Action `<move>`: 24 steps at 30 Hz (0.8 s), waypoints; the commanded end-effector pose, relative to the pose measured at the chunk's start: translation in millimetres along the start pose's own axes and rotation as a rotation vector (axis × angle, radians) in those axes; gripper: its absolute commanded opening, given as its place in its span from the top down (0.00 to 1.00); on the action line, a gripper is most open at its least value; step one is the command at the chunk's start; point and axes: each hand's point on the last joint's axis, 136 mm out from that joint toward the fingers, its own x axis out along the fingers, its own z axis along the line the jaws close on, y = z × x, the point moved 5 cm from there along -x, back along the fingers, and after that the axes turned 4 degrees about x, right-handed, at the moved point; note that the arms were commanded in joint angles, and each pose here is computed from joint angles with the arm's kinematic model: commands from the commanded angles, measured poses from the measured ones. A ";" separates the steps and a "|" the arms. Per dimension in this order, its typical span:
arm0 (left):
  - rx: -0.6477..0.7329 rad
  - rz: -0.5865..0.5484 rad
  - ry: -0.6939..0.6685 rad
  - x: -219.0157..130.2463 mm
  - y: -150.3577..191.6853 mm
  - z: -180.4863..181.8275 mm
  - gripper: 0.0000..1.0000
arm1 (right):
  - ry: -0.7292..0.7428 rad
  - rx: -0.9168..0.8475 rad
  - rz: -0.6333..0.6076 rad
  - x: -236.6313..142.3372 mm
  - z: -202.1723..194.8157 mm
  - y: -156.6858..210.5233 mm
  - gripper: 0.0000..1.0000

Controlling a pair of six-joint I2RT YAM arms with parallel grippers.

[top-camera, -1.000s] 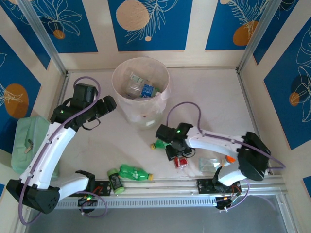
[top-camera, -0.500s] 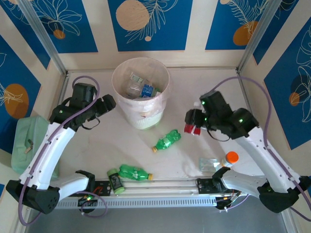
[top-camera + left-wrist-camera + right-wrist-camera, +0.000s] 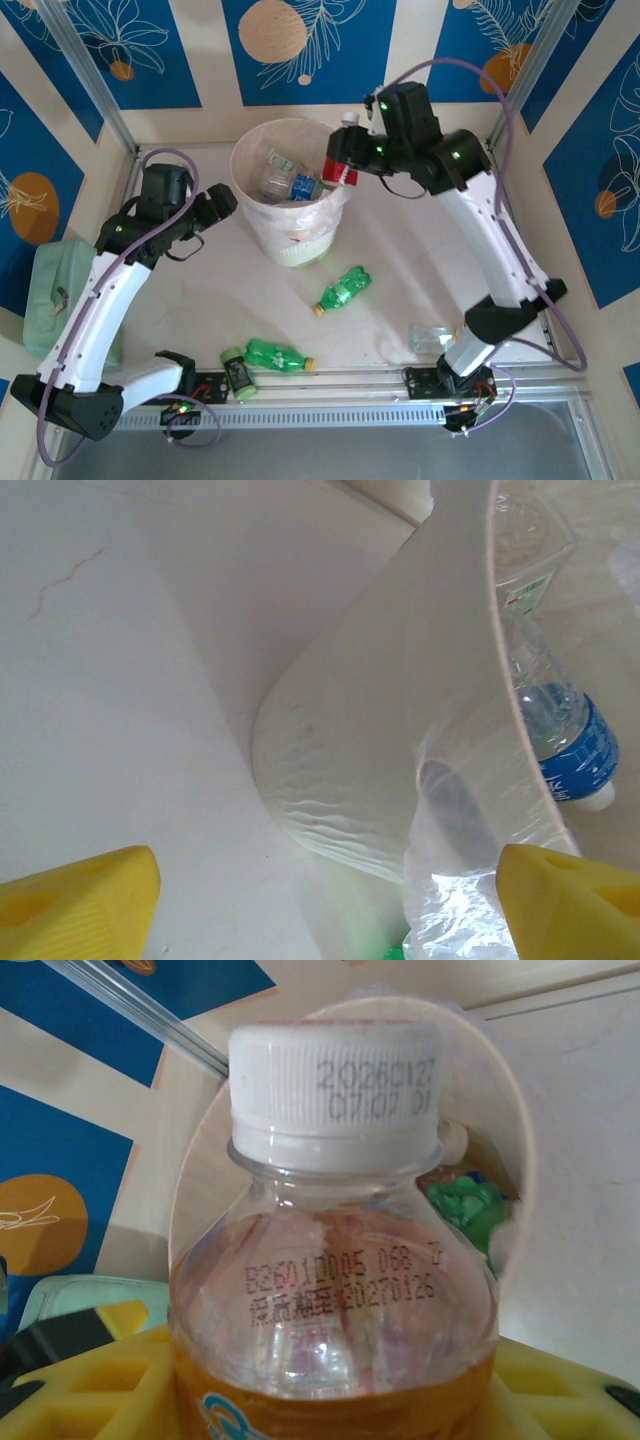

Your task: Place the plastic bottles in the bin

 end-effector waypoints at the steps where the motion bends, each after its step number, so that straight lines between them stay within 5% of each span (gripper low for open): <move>1: -0.023 -0.021 0.036 -2.3 -6.5 -4.2 0.13 | -0.027 -0.028 0.035 11.0 6.8 -6.3 0.46; 8: -0.026 -0.006 0.032 4.2 -0.8 -0.5 0.13 | 0.002 -0.007 0.081 49.7 -1.7 -17.6 0.38; 14: -0.030 0.002 0.027 10.6 -0.1 1.5 0.13 | 0.004 -0.003 0.092 59.7 -4.5 -21.9 0.19; 24: -0.047 -0.034 0.068 7.1 -13.9 -5.4 0.13 | -0.036 -0.184 0.064 19.2 31.1 4.8 0.12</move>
